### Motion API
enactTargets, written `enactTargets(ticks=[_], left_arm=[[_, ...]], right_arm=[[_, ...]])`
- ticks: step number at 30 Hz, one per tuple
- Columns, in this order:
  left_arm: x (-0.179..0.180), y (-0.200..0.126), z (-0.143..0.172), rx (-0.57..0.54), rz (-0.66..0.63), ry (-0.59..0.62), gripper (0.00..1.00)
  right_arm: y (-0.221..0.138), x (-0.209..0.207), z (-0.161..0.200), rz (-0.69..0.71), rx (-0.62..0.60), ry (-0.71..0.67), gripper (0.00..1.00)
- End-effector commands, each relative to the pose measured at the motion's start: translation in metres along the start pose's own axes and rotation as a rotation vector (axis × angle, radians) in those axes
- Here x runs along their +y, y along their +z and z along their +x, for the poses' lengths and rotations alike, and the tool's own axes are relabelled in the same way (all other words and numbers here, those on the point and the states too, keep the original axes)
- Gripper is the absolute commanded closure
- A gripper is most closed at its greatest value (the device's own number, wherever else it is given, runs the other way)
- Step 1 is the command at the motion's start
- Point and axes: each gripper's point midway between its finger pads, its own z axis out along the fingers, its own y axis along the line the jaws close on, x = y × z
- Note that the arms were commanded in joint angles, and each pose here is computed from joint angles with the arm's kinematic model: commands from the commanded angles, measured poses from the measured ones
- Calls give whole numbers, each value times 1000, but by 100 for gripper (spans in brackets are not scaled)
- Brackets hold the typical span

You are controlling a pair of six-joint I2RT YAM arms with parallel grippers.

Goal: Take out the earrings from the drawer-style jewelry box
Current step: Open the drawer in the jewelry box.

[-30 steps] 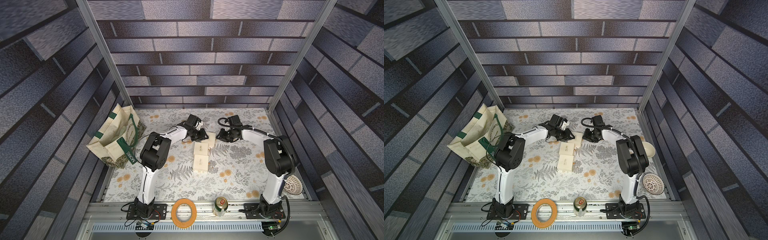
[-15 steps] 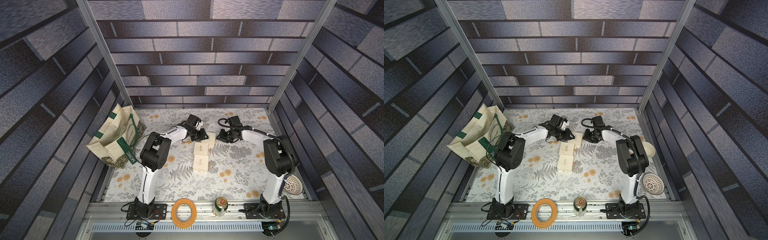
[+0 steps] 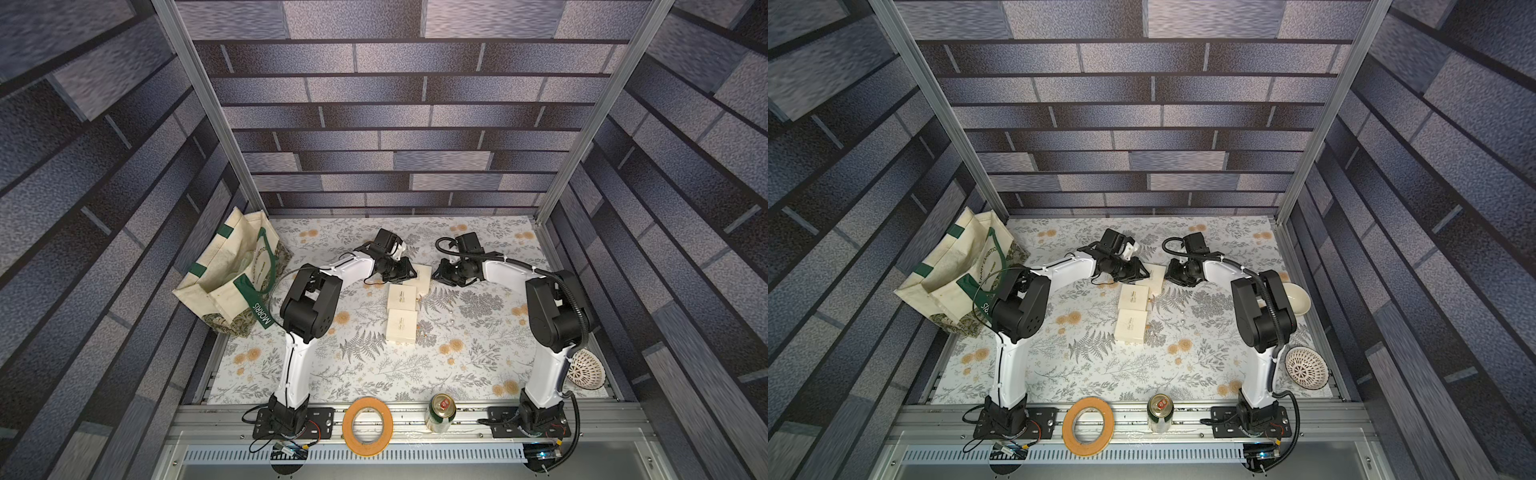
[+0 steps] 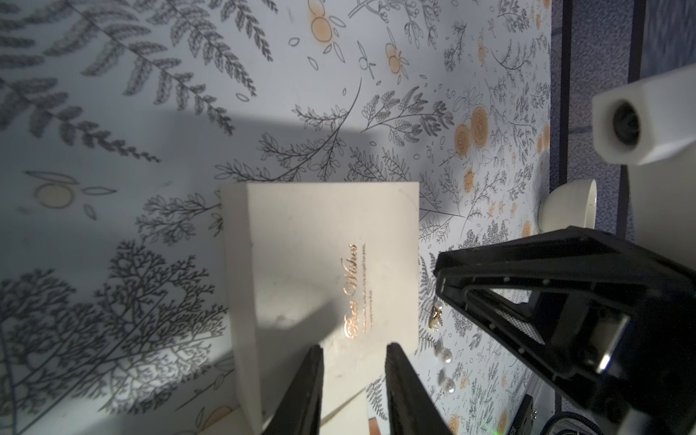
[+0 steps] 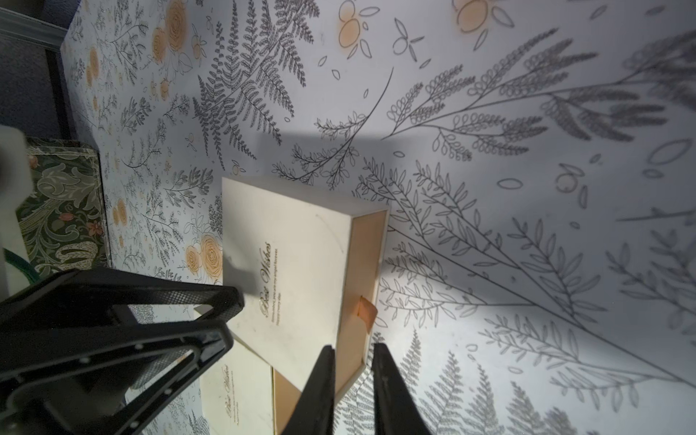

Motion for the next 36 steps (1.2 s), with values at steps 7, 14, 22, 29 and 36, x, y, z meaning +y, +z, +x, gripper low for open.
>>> enactTargets(ticks=[7, 14, 22, 29, 36], left_arm=[[12, 7, 9, 36, -40, -31, 69], [12, 7, 9, 35, -39, -30, 68], [13, 8, 9, 37, -41, -33, 69], [14, 7, 9, 37, -44, -36, 69], [14, 7, 8, 34, -44, -35, 69]], right_arm=[[11, -1, 9, -7, 29, 8, 79], [13, -1, 10, -7, 35, 10, 79], [18, -2, 9, -18, 25, 17, 80], [18, -1, 8, -24, 23, 16, 81], [20, -1, 10, -33, 29, 21, 84]])
